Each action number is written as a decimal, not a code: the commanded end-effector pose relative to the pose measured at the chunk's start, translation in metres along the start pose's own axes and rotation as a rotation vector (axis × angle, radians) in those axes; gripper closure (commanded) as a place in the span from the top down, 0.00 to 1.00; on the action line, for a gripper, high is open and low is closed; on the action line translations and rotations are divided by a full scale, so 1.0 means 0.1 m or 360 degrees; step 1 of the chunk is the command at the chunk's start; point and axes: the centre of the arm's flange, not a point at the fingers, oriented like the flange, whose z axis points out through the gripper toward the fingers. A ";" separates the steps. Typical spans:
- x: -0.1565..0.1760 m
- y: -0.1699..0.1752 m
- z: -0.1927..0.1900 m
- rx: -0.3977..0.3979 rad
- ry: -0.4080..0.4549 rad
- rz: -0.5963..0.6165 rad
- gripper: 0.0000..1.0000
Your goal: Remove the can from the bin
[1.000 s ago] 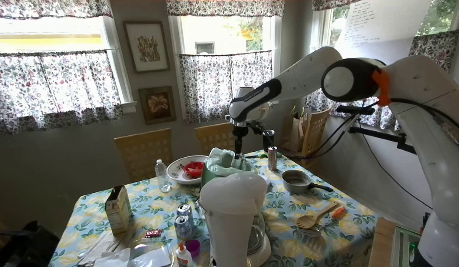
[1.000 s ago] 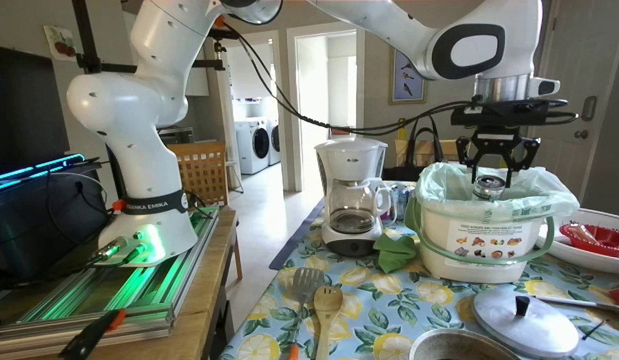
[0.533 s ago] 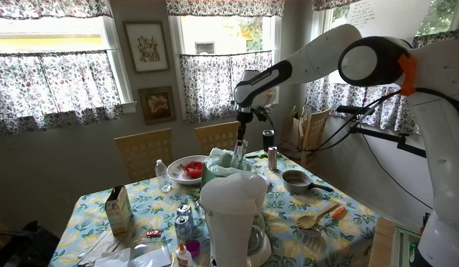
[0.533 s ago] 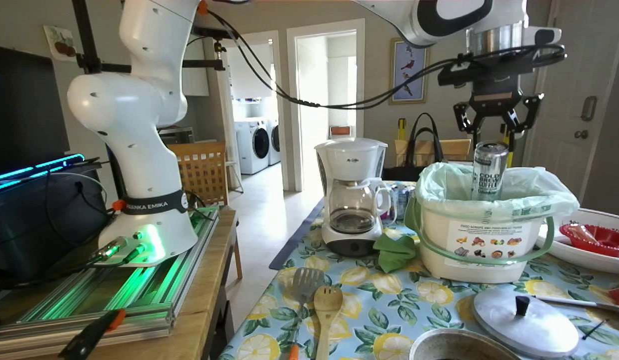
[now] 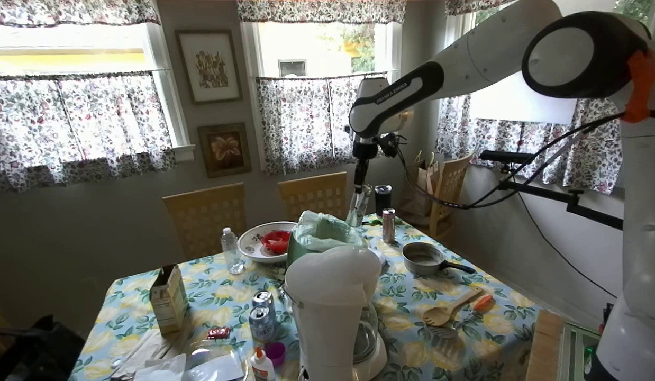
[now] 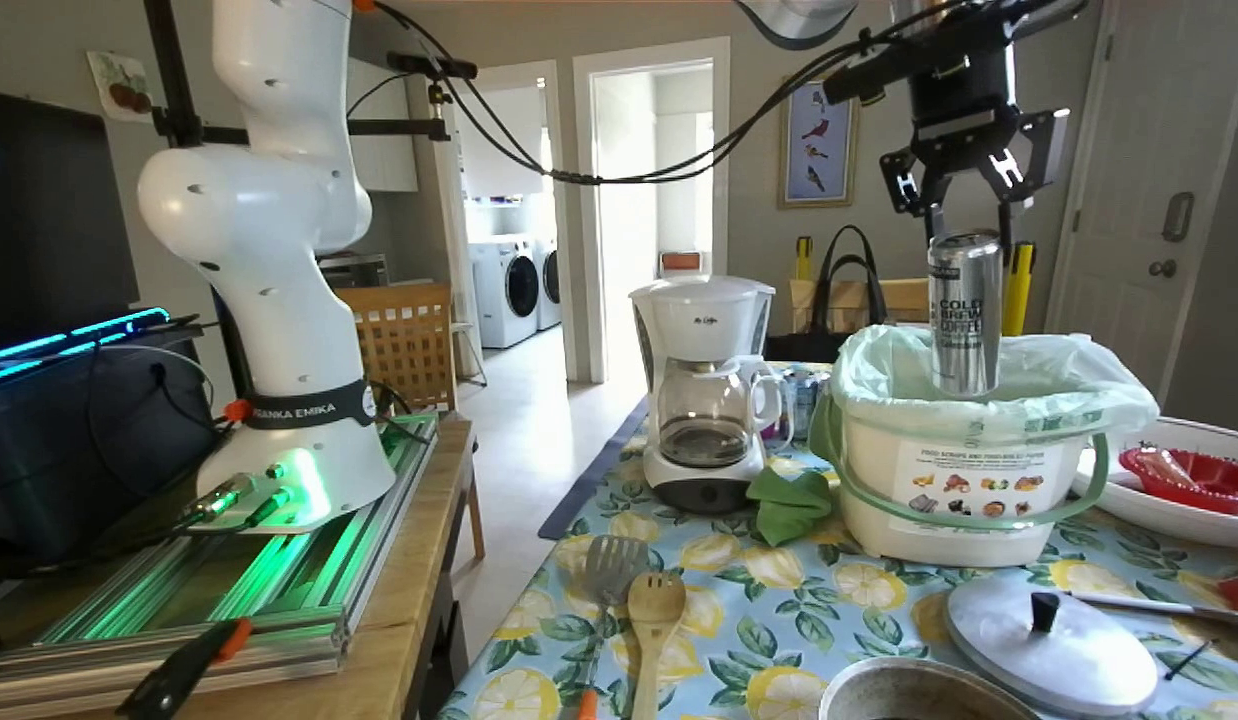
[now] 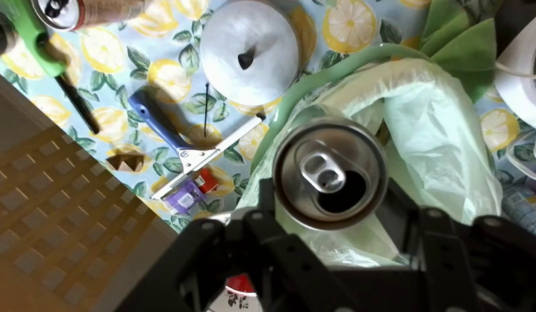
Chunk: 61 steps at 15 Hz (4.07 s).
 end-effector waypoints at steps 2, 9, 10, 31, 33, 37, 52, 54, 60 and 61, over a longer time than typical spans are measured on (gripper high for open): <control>-0.35 -0.23 -0.16 -0.0036 -0.0164 0.0019 0.35; -0.64 -0.47 0.20 0.0027 -0.0313 0.0008 0.35; -0.67 -0.51 0.29 0.0036 -0.0329 0.0004 0.35; -0.97 -0.62 1.72 -0.0036 -0.0225 -0.0153 0.35; -0.94 -0.60 1.81 -0.0044 -0.0180 -0.0166 0.35; -0.93 -0.58 1.98 -0.0051 -0.0163 -0.0202 0.35; -0.90 -0.53 2.02 -0.0043 -0.0138 -0.0231 1.00; -0.91 -0.54 1.89 -0.0040 -0.0108 -0.0213 1.00; -0.96 -0.54 1.36 -0.0058 -0.0095 0.0018 1.00; -0.96 -0.54 1.28 -0.0047 -0.0098 0.0048 1.00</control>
